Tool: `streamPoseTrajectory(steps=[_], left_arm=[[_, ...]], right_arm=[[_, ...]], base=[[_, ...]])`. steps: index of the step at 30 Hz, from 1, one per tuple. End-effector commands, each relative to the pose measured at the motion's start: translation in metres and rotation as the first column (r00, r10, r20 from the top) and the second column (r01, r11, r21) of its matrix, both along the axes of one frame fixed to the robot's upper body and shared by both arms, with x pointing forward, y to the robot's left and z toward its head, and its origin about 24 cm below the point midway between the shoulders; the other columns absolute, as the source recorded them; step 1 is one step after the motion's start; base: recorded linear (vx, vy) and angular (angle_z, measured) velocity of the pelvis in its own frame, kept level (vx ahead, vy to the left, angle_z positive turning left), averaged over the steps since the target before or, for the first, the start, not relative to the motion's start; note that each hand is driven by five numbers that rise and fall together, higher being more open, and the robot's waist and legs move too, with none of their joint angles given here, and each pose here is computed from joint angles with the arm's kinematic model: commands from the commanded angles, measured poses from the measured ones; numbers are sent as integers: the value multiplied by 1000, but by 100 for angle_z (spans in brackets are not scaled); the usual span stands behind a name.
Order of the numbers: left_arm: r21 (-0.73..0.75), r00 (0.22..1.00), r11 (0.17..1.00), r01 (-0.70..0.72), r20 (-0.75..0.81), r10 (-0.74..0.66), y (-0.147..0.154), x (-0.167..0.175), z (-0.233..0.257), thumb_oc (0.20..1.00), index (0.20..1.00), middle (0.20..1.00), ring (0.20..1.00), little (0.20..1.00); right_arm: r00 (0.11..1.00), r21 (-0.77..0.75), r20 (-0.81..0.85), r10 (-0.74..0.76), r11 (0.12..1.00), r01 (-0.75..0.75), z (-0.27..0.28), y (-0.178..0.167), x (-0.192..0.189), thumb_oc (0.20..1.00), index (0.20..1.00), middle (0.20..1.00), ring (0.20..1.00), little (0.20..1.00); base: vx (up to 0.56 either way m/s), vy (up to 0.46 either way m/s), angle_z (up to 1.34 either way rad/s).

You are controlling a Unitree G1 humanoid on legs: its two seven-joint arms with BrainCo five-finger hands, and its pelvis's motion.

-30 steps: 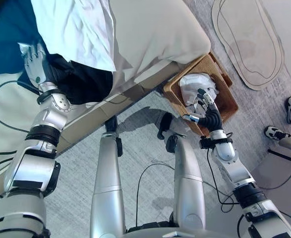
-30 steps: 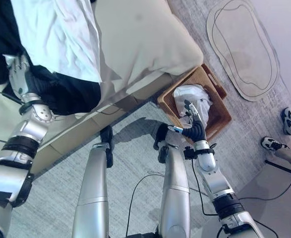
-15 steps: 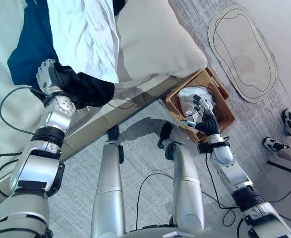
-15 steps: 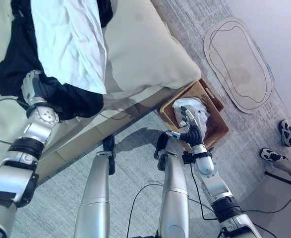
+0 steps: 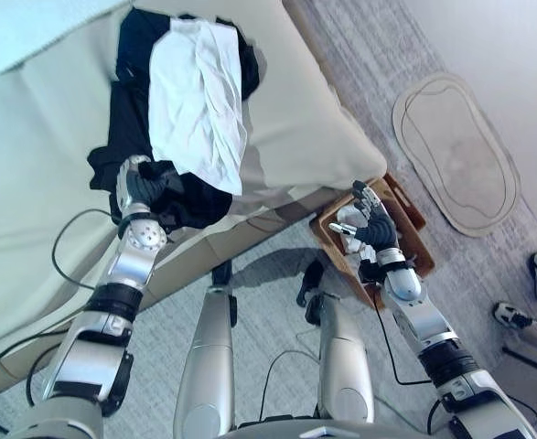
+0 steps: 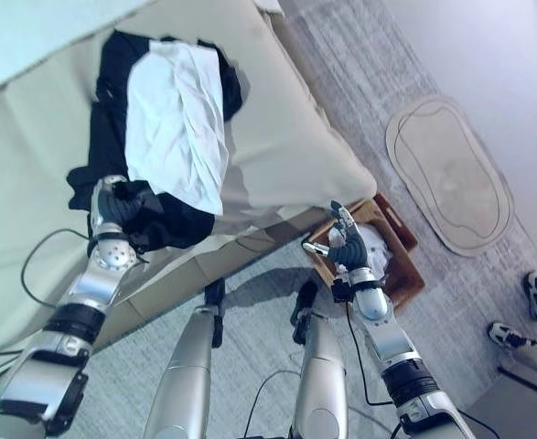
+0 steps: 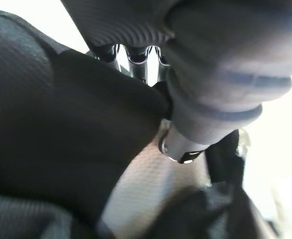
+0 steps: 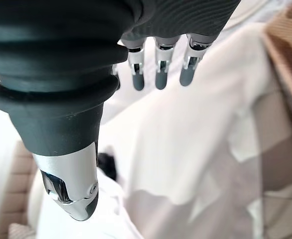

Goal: Pick up clothes into the bucket

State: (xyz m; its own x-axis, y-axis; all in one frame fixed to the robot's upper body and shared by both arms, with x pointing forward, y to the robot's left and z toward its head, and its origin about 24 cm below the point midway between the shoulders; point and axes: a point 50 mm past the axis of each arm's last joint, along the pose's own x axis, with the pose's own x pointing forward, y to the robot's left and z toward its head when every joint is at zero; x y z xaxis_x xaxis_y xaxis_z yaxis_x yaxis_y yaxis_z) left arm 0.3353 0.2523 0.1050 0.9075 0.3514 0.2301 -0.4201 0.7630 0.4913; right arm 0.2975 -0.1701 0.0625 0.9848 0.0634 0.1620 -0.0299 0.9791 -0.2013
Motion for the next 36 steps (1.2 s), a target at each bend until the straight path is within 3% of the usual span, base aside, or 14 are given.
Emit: streamPoseTrajectory(steps=[1, 7, 18, 31, 36], left_arm=[[-57, 944, 980, 191, 284, -167, -32, 2, 45, 200, 200, 200, 200, 200], [-151, 884, 924, 351, 378, -274, -44, -12, 54, 200, 200, 200, 200, 200], [-128, 771, 846, 518, 498, -397, -64, -21, 86, 200, 200, 200, 200, 200], [-77, 709, 825, 561, 559, -430, -68, -24, 111, 200, 200, 200, 200, 200], [9, 646, 821, 571, 613, -456, -74, -25, 139, 200, 200, 200, 200, 200]], right_arm=[[998, -34, 37, -48, 998, 49, 6, -21, -4, 1000, 1000, 1000, 1000, 1000], [998, -59, -45, -46, 997, 43, -12, -27, -11, 1000, 1000, 1000, 1000, 1000], [994, -73, -104, -16, 997, 8, -25, -25, -17, 1000, 1000, 1000, 1000, 1000], [978, -79, -207, 23, 996, -40, -47, -22, -32, 1000, 1000, 1000, 1000, 1000], [972, -79, -231, 45, 995, -65, -52, -18, -34, 1000, 1000, 1000, 1000, 1000]], base=[[96, -11, -1], [97, -15, 3], [75, -10, 1], [50, -8, -2], [51, -13, 0]])
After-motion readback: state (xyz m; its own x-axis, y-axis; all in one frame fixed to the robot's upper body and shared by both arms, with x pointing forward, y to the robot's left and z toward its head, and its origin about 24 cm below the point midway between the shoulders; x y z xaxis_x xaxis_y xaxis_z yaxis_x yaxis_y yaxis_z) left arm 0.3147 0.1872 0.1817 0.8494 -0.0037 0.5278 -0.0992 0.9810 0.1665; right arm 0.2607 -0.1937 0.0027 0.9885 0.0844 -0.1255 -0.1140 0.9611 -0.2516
